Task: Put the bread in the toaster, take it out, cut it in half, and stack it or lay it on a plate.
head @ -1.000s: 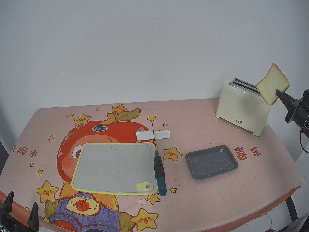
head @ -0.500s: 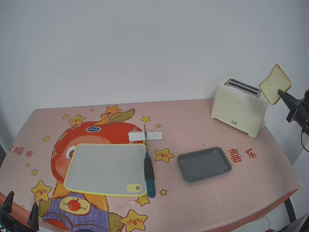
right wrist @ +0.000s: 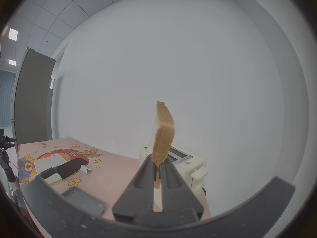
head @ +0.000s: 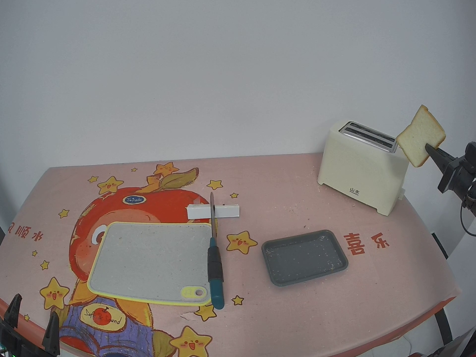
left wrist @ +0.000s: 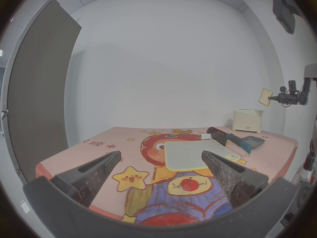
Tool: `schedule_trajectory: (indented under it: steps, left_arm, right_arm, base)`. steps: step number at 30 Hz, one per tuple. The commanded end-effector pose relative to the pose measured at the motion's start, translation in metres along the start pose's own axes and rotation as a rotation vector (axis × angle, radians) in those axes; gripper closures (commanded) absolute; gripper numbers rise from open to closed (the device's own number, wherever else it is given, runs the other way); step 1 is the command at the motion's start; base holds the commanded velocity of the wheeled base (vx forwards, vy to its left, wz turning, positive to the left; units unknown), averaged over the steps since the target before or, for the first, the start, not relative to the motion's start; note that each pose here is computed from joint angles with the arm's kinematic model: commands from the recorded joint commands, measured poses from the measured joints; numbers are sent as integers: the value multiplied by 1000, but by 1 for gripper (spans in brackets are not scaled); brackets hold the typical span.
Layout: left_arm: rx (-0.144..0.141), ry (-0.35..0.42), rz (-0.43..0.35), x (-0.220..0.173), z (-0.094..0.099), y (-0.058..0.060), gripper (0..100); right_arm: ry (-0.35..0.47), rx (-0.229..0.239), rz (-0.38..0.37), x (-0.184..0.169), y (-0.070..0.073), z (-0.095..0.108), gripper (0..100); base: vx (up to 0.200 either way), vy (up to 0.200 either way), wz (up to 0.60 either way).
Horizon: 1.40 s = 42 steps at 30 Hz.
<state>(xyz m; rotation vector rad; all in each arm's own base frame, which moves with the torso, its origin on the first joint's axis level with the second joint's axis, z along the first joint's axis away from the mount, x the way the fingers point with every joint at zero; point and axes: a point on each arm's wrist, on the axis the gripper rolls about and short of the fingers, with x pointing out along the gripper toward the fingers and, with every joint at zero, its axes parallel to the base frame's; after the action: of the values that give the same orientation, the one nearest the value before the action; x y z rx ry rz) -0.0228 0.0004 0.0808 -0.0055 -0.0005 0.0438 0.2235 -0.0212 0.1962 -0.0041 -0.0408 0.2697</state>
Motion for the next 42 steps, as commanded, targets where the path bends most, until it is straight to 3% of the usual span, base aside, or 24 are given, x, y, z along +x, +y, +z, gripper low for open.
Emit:
schedule_trajectory:
  steps: [1, 19, 25, 31, 37, 42]
  left_arm:
    - [0, 11, 1, 1, -5, 0, 0]
    - [0, 10, 1, 1, -5, 0, 0]
    - [-2, 10, 2, 1, -5, 0, 0]
    - [0, 10, 1, 1, -5, 0, 0]
    - [0, 10, 1, 1, -5, 0, 0]
    - [0, 10, 1, 1, -5, 0, 0]
  right_arm:
    - [6, 3, 2, 1, 0, -2, 100]
    - [9, 4, 0, 0, 0, -2, 100]
    - [12, 4, 0, 0, 0, -3, 100]
    - [13, 4, 0, 0, 0, -3, 100]
    - [13, 4, 0, 0, 0, -3, 100]
    - [14, 5, 0, 0, 0, -4, 100]
  base:
    - [0, 0, 0]
    - [0, -33, 0]
    - [200, 0, 0]
    - [0, 0, 0]
    - [0, -200, 0]
    - [0, 0, 0]
